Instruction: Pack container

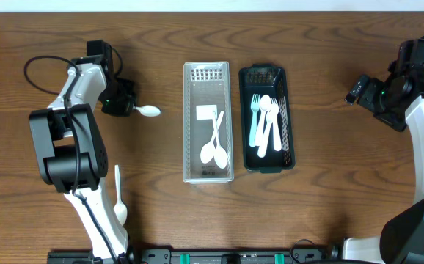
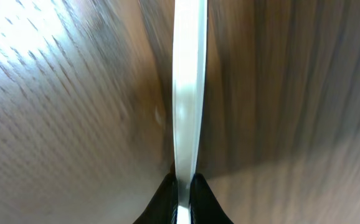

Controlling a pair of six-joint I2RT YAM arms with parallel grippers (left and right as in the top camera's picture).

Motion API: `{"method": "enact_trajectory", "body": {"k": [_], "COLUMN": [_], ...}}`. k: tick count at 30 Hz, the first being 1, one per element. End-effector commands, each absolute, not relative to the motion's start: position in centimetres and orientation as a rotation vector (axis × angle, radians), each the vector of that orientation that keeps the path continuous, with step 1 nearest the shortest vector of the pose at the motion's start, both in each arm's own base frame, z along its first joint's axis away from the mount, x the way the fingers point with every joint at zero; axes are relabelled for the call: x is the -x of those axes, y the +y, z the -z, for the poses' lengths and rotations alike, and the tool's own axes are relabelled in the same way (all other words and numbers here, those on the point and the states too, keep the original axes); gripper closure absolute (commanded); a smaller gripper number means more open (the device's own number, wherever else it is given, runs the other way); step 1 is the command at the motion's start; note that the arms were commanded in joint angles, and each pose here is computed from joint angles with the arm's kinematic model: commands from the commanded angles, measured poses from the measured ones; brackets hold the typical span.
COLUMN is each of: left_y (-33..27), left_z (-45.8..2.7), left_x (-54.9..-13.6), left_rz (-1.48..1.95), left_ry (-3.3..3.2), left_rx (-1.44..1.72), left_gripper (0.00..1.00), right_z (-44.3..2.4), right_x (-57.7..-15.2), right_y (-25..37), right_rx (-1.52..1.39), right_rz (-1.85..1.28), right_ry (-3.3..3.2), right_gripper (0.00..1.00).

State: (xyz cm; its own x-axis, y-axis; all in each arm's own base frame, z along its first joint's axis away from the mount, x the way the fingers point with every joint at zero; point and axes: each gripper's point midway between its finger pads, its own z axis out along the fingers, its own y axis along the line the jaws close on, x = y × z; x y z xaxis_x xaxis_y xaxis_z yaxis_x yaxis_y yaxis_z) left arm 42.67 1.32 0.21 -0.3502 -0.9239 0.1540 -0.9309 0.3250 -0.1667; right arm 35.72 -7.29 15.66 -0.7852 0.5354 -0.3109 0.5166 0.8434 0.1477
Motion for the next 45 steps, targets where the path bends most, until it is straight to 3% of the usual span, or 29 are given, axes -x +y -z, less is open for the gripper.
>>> {"method": "enact_trajectory", "body": {"k": [1,11,16,22,29,36,40,45], "left_y": [-0.2,-5.3,-10.6,-16.0,-17.2,-13.6,-11.1,-4.6], "left_z": [-1.3,-14.8,-18.7,-15.9,-12.0,-18.9,-24.0,-27.9], "left_x": [-42.5,-42.3,-40.1,-37.0,-35.7,-35.8,-34.4,-30.4], "left_rz": [-0.422,-0.418,-0.245,-0.075,-0.023,0.194,0.283,0.476], "left_ry": [-2.741,-3.256,-3.41,-3.331,-3.239,-3.382,-3.509,-3.528], "left_rx": [-1.367,-0.447,0.036,0.331,0.396,0.46,0.417,0.13], "left_gripper": [0.94,0.94,0.94,0.94,0.93,0.63,0.24,0.23], "right_z": [-15.6,-15.7,-15.8,-15.8,-15.8,-15.9,-16.0,-16.0], "right_x": [-35.7,-36.0,-36.1,-36.2,-36.2,-36.3,-36.5,-36.5], "right_y": [-7.6,-7.6,-7.7,-7.7,-7.7,-7.7,-7.8,-7.8], "right_rx": [-0.807,-0.804,-0.802,-0.801,-0.801,-0.799,-0.796,-0.796], "right_rz": [-0.074,-0.074,-0.075,-0.075,-0.075,-0.075,-0.076,-0.076], "right_ry": [2.675,2.667,2.658,2.657,2.657,2.65,2.643,2.643], "right_gripper": [0.01,0.01,0.01,0.01,0.01,0.01,0.01,0.01]}}
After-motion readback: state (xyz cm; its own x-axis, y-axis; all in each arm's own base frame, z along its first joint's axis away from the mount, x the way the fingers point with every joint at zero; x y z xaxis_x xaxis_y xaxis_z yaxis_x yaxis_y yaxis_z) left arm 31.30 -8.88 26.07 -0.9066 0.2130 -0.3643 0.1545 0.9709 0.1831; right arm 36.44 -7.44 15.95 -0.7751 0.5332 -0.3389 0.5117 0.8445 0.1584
